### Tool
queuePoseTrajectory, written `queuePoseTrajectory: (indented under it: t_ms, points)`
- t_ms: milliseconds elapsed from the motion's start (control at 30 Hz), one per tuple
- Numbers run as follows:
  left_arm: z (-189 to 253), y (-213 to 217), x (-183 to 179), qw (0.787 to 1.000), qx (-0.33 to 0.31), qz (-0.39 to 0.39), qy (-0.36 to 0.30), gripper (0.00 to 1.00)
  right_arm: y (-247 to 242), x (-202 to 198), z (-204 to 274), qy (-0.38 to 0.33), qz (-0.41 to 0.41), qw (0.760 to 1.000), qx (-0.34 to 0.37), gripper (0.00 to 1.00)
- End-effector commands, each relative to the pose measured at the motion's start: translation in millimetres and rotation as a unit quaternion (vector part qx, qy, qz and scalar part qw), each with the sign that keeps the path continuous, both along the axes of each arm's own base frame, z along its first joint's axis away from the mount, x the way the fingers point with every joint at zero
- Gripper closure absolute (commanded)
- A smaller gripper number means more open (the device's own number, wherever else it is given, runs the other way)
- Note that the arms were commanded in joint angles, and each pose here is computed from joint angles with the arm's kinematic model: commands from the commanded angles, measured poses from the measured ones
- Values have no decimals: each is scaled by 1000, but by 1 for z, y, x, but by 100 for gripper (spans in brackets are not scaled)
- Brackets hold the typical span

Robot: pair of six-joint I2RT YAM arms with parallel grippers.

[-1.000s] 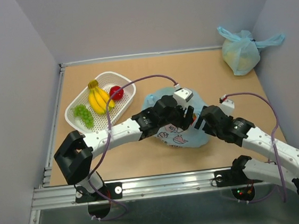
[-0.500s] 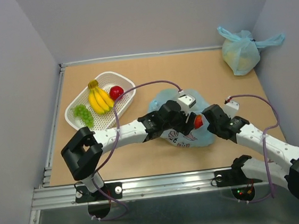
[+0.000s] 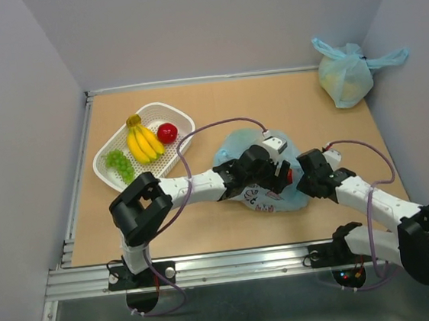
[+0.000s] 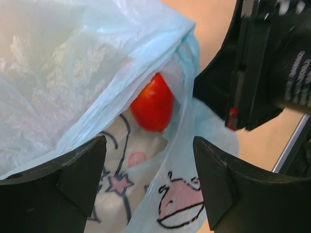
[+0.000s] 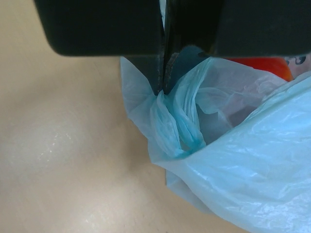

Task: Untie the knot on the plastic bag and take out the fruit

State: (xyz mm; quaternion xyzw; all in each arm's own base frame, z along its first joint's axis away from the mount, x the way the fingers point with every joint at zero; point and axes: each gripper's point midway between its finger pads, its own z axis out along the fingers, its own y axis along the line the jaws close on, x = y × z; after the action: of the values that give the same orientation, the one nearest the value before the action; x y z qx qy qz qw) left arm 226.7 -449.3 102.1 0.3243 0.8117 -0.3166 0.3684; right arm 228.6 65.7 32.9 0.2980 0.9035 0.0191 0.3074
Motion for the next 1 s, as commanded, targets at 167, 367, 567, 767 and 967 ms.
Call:
queuePoseTrajectory:
  t_ms: [167,367,567,767,967]
  points:
    - [23,-41,10,994,-96,31,34,14,9,-16,-26,33,9,997,67,99]
    - [10,-40,26,994,-85,59,33,14,17,-23,-31,38,22,995,89,99]
    - [-3,-45,40,996,-58,70,9,14,20,-25,-31,35,32,994,99,99]
    - [-20,-46,49,997,-35,70,5,23,22,-22,-27,30,42,994,98,99]
    - [-26,-31,41,998,-19,51,16,28,20,-16,-21,20,48,995,87,99]
